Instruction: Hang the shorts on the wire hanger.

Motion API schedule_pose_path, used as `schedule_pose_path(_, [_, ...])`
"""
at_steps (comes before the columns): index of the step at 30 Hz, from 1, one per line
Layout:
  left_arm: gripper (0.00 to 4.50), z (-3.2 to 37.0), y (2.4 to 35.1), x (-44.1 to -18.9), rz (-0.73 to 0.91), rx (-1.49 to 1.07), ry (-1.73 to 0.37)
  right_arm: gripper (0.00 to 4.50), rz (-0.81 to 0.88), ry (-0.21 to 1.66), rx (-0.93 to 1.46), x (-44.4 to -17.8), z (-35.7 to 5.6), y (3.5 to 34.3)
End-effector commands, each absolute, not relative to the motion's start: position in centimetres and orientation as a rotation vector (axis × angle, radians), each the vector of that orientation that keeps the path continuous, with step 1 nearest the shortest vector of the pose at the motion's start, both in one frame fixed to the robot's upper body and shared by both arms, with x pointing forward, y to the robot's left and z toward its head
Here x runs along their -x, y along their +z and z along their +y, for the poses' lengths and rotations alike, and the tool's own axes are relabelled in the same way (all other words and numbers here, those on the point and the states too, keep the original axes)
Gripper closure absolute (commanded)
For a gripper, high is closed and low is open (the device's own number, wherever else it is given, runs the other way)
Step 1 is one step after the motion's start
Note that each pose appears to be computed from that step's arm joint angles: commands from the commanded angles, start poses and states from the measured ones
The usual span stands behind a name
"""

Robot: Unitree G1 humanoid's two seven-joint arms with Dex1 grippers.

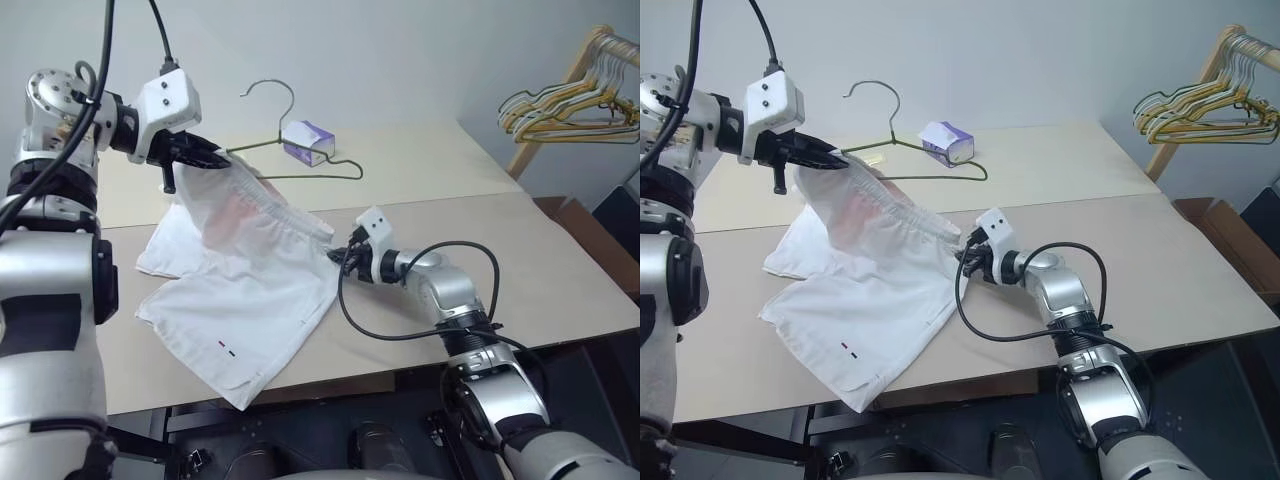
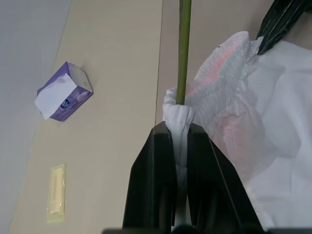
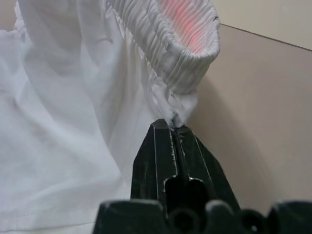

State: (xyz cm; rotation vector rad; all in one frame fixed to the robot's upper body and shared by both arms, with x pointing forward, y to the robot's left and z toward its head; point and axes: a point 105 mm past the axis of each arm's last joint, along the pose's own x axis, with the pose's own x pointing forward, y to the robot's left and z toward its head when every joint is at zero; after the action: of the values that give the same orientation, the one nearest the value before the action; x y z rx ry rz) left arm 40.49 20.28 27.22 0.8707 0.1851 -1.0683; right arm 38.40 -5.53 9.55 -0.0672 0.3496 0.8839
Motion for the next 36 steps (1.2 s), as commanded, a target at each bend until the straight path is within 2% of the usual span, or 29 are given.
schedule_pose_path(1, [4.42,20.5,29.0,-40.1,0.105,-0.867,-1.057,4.45,0.283,0.885,0.078,-39.0,-5.2,11.2])
schedule_pose_path(3, [4.42,20.6,28.8,-39.6,0.112,-0.849,-1.1,4.45,0.28,0.862,0.082,-39.3,-6.0,11.4])
schedule_pose_path(6, [4.42,21.4,28.2,-38.7,0.14,-0.838,-1.155,4.45,0.279,0.767,0.105,-40.3,-9.1,12.1])
schedule_pose_path(11, [4.42,22.4,27.4,-38.3,0.171,-0.84,-1.15,4.45,0.257,0.699,0.134,-40.9,-14.2,13.9])
schedule_pose_path(14, [4.42,22.6,27.1,-38.2,0.175,-0.833,-1.152,4.45,0.261,0.697,0.175,-40.7,-15.7,14.5])
schedule_pose_path(25, [4.42,22.1,26.6,-38.1,0.145,-0.789,-1.185,4.45,0.265,0.702,0.227,-41.2,-15.4,15.1])
schedule_pose_path(36, [4.42,23.2,25.3,-38.0,0.234,-0.822,-1.168,4.45,0.224,0.715,0.297,-41.5,-15.6,16.4])
